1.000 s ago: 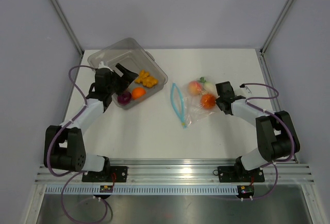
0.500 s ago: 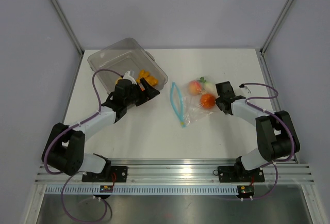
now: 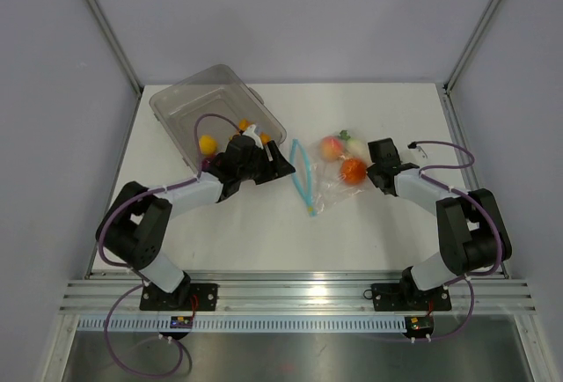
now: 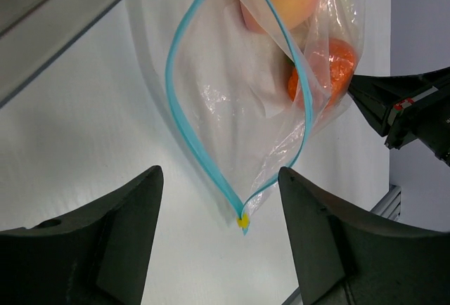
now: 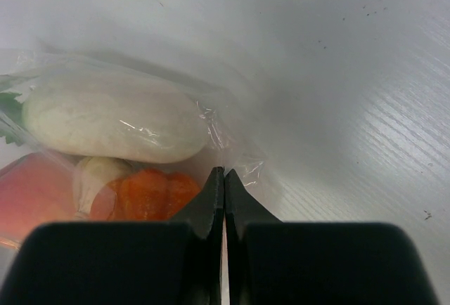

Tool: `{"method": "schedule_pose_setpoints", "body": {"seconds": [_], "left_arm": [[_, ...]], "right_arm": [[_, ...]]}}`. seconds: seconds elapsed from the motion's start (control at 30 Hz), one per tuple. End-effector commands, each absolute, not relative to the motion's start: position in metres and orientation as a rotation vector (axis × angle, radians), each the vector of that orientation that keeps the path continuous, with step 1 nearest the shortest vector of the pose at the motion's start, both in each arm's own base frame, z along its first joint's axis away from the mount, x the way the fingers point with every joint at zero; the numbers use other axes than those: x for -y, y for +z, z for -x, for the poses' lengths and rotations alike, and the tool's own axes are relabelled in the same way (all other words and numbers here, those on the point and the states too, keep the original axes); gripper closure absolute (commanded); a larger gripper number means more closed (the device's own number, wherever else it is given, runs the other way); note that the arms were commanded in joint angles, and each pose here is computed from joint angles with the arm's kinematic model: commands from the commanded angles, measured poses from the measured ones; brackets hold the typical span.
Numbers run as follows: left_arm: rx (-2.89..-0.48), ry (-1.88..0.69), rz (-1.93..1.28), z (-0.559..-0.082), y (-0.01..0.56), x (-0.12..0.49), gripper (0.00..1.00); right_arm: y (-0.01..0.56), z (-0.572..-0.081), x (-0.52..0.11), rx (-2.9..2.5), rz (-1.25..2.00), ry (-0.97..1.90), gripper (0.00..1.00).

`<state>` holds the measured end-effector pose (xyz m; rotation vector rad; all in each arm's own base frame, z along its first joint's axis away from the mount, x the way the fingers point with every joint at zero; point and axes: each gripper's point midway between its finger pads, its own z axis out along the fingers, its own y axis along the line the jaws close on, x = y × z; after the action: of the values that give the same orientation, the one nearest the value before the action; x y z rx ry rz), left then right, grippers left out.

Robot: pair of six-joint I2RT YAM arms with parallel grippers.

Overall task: Open the zip-top bag and remove the fake food
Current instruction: Pick up the fake fruit from the zipper food storage bag.

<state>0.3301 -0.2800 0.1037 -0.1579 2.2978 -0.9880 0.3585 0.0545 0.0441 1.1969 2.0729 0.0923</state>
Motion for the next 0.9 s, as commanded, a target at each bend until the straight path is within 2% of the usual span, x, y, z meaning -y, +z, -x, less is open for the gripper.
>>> {"method": "schedule_pose_setpoints", "body": {"seconds": [0.0,0.13,0.33,0.53,0.63,0.87], "left_arm": [[-2.259,-1.037,0.095,-0.339,0.115,0.298,0.33],[-2.274,-1.045,0.074,-0.339,0.112,0.305,0.37],[-2.303,-1.030,0.053,-0.340,0.101,0.312,0.38],[-2.337,-0.933,0.022,-0.357,0.087,0.314,0.39],[-2.331,-0.928,0.014,-0.362,0.085,0.317,0.43],[-2.326,-0.997,-0.025,-0.364,0.084,0.330,0.45]], "right_arm": [[0.057,-0.369,-0.057,-2.036,-1.181,0.144,1.00],[0.056,-0.369,-0.062,-2.042,-1.172,0.181,1.00],[0.056,-0.368,-0.067,-2.053,-1.165,0.220,1.00],[0.059,-0.366,-0.072,-2.038,-1.161,0.277,1.00],[0.059,-0.365,-0.073,-2.039,-1.159,0.285,1.00],[0.059,-0.366,-0.076,-2.048,-1.148,0.306,1.00]]}}
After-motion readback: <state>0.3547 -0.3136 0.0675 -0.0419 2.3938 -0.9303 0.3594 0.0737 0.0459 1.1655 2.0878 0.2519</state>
